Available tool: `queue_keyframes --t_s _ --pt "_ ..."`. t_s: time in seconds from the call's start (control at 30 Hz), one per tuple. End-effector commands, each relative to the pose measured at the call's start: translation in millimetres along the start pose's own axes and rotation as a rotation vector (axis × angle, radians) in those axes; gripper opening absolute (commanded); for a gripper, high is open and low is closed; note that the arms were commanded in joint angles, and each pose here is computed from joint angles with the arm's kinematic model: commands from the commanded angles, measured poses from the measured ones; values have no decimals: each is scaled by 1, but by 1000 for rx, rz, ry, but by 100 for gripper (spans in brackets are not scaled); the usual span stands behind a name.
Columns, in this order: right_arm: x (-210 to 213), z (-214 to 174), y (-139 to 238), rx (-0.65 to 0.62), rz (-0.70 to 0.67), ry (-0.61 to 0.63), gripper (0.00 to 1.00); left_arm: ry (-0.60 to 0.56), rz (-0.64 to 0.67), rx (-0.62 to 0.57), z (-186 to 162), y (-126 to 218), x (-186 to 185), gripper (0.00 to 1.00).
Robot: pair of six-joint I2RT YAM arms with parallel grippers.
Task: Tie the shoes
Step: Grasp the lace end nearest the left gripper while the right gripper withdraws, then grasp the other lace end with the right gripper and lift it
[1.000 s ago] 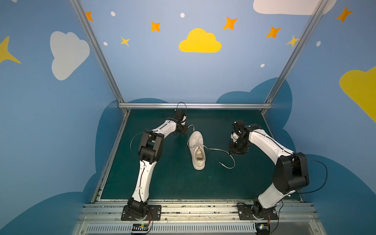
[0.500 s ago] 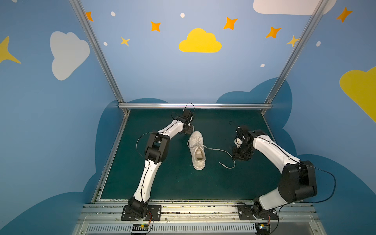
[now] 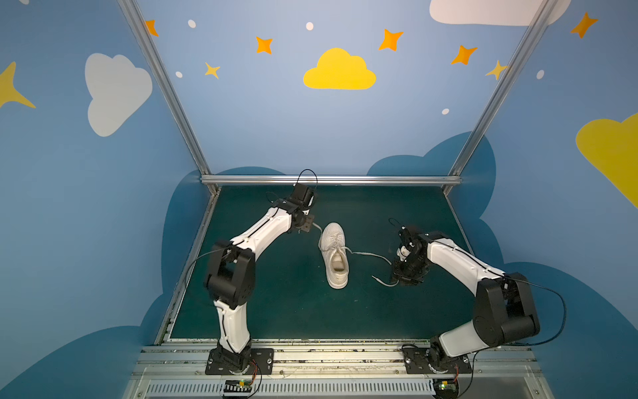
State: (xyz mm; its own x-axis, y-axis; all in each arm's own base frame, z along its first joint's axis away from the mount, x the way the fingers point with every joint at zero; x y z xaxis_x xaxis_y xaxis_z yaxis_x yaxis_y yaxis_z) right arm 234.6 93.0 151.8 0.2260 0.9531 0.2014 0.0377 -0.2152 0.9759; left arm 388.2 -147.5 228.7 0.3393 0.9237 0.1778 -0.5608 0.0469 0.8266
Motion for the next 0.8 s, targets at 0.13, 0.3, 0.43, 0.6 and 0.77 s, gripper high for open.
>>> queue_keyframes --t_s 0.13,0.3,0.43,0.6,0.77 --pt "2 -2 2 -25 18 -30 46 146 81 126 -79 51 39 4" --pt "3 -3 0 -27 27 -24 45 306 117 123 -125 68 62 6" --pt "9 -2 -6 -6 31 8 42 424 90 148 -152 63 69 6" --pt "28 -3 -15 -2 -47 131 43 548 6 215 -170 47 71 7" --pt "38 2 -26 13 -111 193 44 602 -36 270 -182 32 69 13"
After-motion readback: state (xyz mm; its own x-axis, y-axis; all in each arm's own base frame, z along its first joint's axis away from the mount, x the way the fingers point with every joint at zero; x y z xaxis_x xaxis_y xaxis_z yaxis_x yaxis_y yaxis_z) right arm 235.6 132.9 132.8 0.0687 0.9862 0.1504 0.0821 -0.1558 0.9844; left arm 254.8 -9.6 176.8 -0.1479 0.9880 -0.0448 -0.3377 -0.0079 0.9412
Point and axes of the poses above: each gripper's point midway between its finger pads, its own y axis back along the fingers, its own x axis along the line the jaws close on, z = x × y, the point moved 9 cm from there along y, back along the fingers, and after that the axes turned 5 degrees about -y, right-handed, at the moved point
